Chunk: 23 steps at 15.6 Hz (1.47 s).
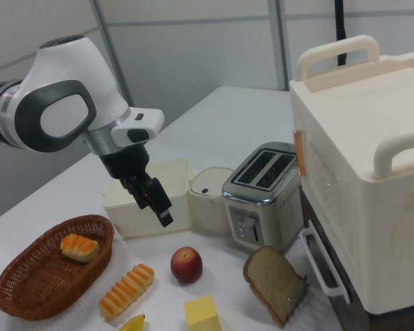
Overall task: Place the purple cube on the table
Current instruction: 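Move the gripper over the pink plate holding the purple cube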
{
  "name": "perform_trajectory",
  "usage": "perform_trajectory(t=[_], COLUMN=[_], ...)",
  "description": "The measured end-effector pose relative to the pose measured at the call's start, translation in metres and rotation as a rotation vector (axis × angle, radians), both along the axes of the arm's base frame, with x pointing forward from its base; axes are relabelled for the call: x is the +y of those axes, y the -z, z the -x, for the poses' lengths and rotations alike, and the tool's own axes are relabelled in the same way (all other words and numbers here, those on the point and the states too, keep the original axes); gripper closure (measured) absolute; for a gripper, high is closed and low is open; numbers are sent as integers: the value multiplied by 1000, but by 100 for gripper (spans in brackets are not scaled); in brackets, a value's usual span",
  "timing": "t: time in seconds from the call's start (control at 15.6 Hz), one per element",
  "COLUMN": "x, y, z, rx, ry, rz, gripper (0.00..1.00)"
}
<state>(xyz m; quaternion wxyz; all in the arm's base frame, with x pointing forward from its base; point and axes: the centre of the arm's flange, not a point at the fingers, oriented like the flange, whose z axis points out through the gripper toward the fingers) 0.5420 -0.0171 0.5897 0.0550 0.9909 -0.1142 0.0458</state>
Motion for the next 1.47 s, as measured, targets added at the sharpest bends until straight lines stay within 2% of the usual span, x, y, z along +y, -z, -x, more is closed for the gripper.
perform_trajectory(t=[0.32,1.02,1.22,1.47], x=[-1,-5,-22,-71], y=[5,6,3,-4], z=[10,12,14,26], rx=[87,103,101,101], ry=[-39,-50,-19,75], rz=[-20,-20,-22,-27], gripper=[0,0,0,0])
